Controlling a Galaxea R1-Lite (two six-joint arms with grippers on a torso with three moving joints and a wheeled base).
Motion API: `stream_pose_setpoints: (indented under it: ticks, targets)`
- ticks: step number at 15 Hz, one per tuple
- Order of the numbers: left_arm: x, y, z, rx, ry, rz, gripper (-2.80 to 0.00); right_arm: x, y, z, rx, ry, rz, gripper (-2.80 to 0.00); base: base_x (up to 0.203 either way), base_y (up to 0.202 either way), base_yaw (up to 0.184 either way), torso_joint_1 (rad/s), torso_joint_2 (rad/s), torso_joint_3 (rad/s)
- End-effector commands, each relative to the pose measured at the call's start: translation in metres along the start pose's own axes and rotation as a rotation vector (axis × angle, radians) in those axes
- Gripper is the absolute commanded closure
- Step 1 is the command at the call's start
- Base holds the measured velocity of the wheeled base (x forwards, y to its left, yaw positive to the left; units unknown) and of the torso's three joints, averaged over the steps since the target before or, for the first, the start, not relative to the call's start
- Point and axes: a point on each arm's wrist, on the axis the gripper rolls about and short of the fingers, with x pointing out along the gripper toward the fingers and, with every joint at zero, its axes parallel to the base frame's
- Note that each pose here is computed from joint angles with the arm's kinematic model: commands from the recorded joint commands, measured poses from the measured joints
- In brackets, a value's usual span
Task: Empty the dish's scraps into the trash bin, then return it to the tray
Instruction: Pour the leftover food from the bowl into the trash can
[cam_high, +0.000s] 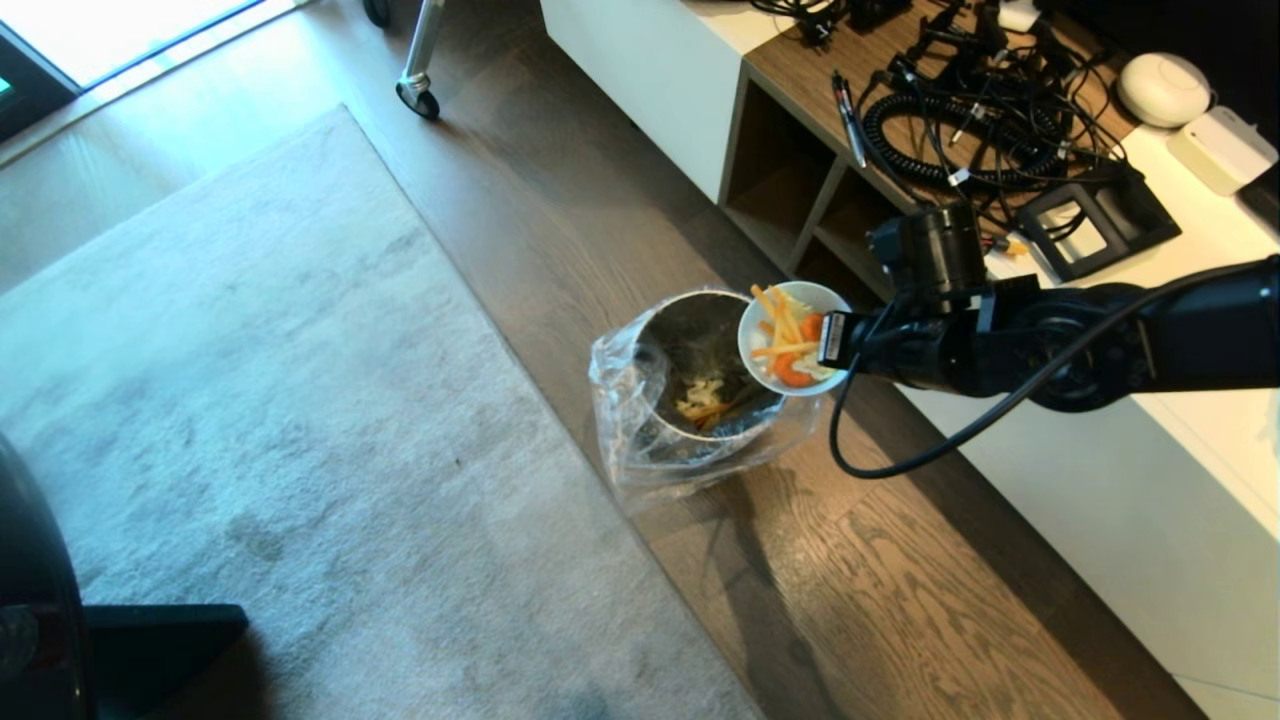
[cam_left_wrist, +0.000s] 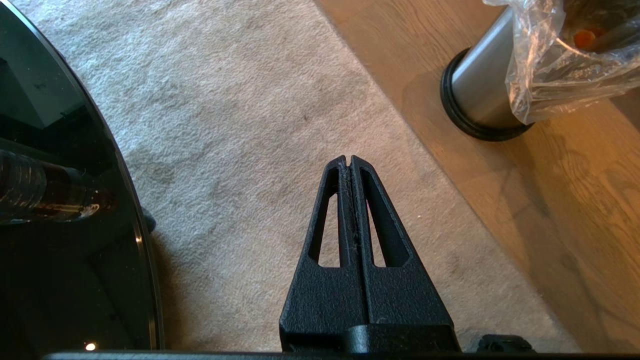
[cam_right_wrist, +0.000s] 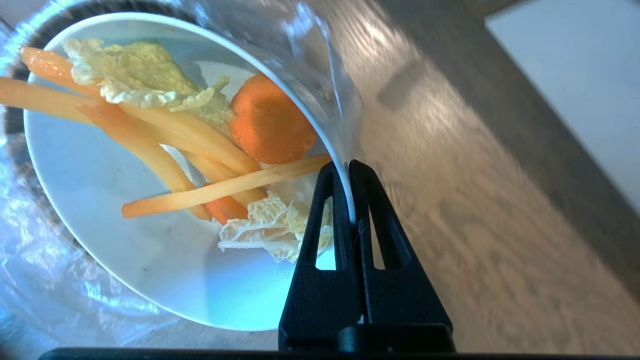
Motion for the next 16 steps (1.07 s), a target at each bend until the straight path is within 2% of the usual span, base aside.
stream_pose_setpoints:
  ticks: [1,13,16]
  targets:
    - [0.0,0.0,0.0,-0.001,-0.001,0.001,0.0,0.005,0.005,0.002,-0.048,-0.042,0.015,0.0,0.0,0.0,0.0,0.0,0.0,0.0]
    - [0.0,0.0,0.0,-0.001,-0.001,0.001,0.0,0.017,0.046,0.01,-0.366,-0.447,0.109,0.0,0.0,0.0,0.0,0.0,0.0,0.0]
    - [0.0,0.0,0.0,-0.001,-0.001,0.001,0.0,0.015,0.046,0.006,-0.425,-0.502,0.103,0.0,0.0,0.0,0.0,0.0,0.0,0.0]
